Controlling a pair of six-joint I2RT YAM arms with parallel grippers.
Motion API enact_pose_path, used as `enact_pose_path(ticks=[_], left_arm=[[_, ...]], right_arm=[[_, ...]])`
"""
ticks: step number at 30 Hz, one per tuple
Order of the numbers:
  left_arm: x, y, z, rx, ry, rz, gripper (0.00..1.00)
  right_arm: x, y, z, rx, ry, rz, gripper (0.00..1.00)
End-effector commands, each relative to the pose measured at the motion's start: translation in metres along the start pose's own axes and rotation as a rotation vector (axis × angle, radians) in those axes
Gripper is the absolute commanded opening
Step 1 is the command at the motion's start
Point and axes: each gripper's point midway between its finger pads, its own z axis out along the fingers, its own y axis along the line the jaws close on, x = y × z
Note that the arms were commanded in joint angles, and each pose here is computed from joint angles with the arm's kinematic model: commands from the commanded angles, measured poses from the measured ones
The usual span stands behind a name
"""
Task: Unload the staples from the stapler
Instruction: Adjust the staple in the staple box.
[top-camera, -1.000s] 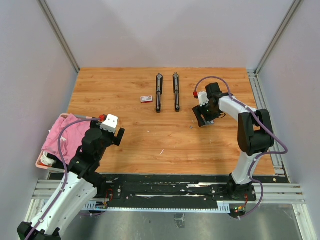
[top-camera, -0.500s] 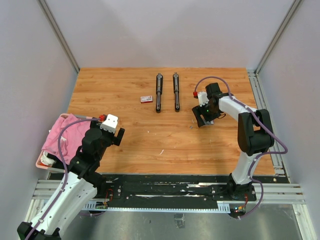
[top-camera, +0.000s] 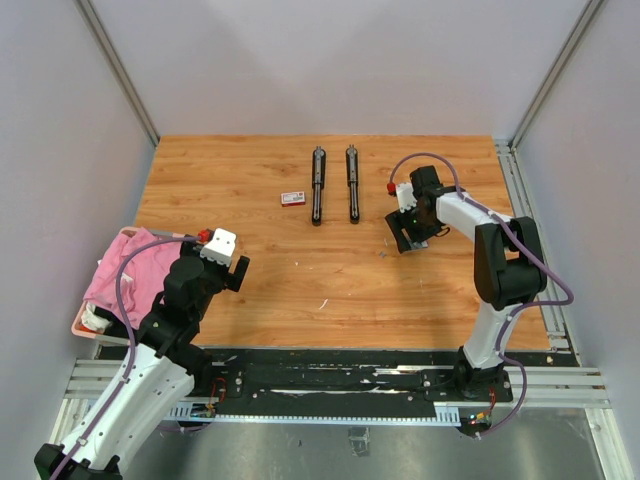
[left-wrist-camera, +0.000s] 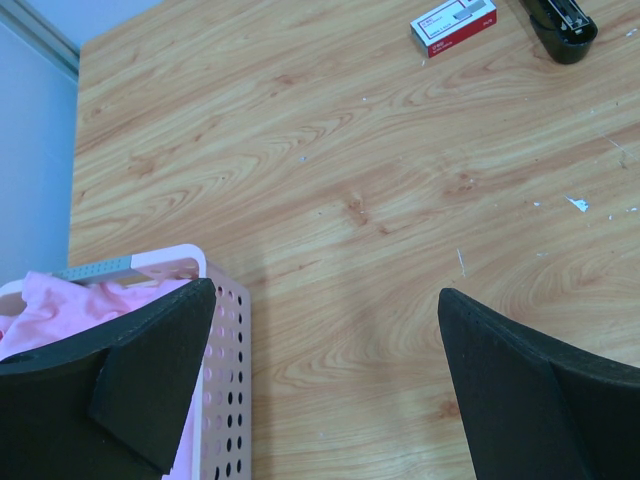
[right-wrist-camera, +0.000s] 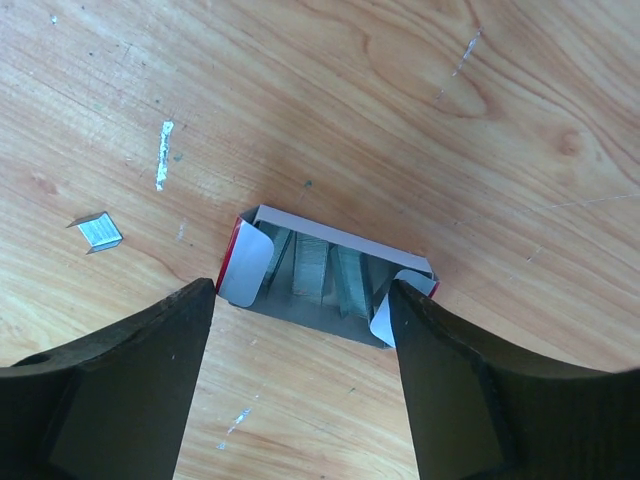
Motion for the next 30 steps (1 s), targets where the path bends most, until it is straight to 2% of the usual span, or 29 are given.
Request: enact_pose_path(ticks=[1,9,21,25,30], left_arm=[[-0.0048,0.0016,0.0014,-0.007,-0.027,-0.002,0.98],[-0.0049,0.0015,0.0013,-0.006,-0.027,-0.002,0.98],[-0.0047,0.0016,0.0013,-0.007,-0.026,-0.002,0.98],[-0.0047,0.0015,0.0014,-0.006,-0.027,-0.002,0.98],[-0.0044,0.0012,0.0014,-0.005,-0.026,-0.001,0.98]], right_arm=[[0.0028,0.0004,0.0042,0.022,0.020,-0.007,0.70],[0.0019,0.0025,0.0046,0.012,0.018,-0.014,0.63],[0.0023,0.0022,0.0050,0.021,0.025,-0.023,0.59],[0.0017,0.0011,0.0048,0.030,0.027,-0.023,0.59],[0.0025,0.0013,0.0045,0.035,0.035,-0.026,0.64]])
